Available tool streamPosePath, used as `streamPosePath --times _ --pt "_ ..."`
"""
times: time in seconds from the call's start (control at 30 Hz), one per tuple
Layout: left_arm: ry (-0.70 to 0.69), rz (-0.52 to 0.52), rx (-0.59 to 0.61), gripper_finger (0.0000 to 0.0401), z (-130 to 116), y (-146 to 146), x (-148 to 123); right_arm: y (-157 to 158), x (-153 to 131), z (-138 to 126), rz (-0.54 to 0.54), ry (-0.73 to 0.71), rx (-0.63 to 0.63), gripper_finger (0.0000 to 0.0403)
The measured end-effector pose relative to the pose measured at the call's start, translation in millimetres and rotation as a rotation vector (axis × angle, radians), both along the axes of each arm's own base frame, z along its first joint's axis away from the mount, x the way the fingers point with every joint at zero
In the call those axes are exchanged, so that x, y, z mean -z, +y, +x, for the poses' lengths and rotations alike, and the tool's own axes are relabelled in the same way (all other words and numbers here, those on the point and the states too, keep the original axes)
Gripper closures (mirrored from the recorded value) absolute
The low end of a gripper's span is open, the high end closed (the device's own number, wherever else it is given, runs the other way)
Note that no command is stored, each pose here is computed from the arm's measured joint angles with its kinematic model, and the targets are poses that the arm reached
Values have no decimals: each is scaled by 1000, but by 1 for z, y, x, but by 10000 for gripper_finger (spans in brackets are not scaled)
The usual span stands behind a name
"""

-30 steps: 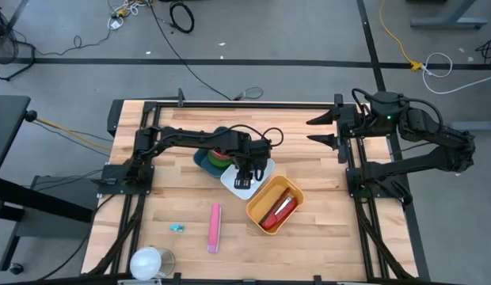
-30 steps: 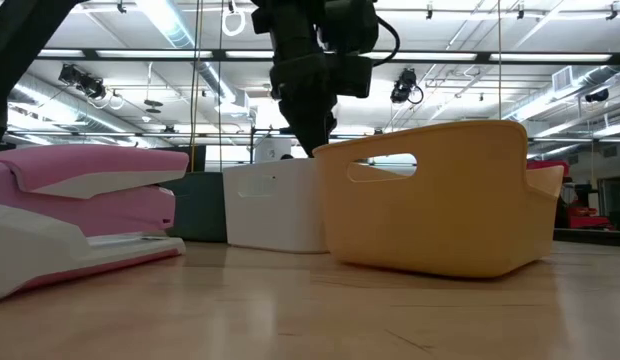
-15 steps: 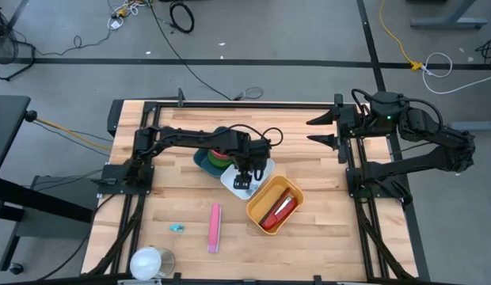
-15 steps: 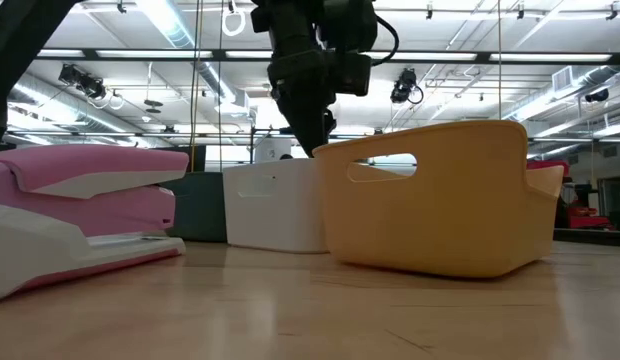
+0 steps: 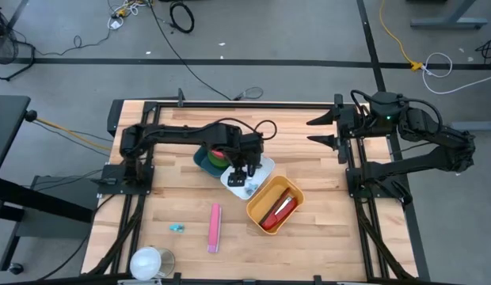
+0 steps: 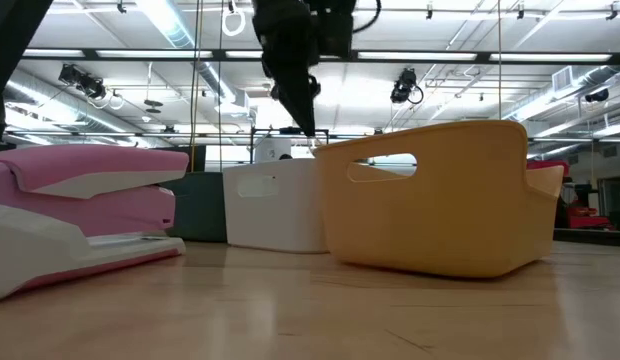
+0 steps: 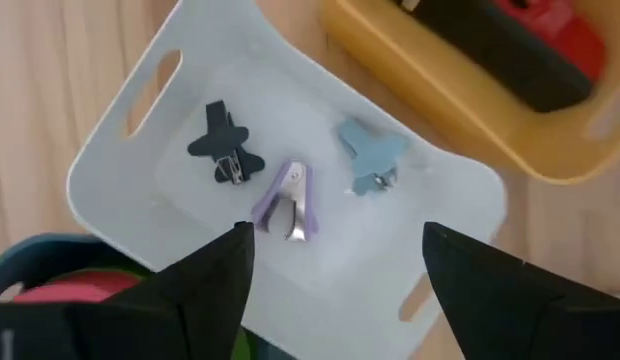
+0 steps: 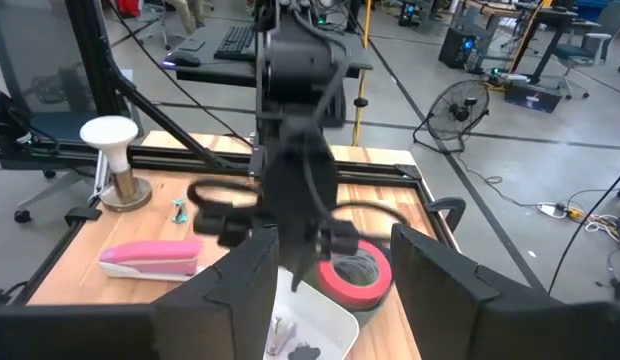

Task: Pick and place Stapler, Stapler remover, tape
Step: Put the blue staple remover into the white bin

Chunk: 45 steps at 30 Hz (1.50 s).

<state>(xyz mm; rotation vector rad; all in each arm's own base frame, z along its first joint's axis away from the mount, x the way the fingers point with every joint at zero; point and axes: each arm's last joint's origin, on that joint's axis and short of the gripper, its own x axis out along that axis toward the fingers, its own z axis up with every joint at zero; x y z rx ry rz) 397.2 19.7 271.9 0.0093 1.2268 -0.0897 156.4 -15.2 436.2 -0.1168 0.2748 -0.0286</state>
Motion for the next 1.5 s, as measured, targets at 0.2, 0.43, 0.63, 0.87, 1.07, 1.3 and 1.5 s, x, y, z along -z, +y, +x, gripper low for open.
streamPosePath --times 0.2,0.43,0.63,0.87,1.07,1.3,1.5 --pt "-62 0 22 108 -14 -9 -26 0 1 0 -4 6 -2 209" --pt "-102 14 74 118 -20 -18 -39 0 1 0 -6 7 -2 209" --pt "-92 23 143 170 -21 -32 -38 0 1 0 -5 9 -2 209" --pt "-103 29 219 244 -23 -53 -40 0 1 0 -55 16 -23 209" --pt "-102 36 294 296 -30 -72 -44 0 1 0 -43 15 -22 209" --pt "-110 34 338 348 -41 -86 -54 0 1 0 42 11 2 209" --pt "-98 33 378 388 -51 -94 -60 0 1 0 53 10 6 209"
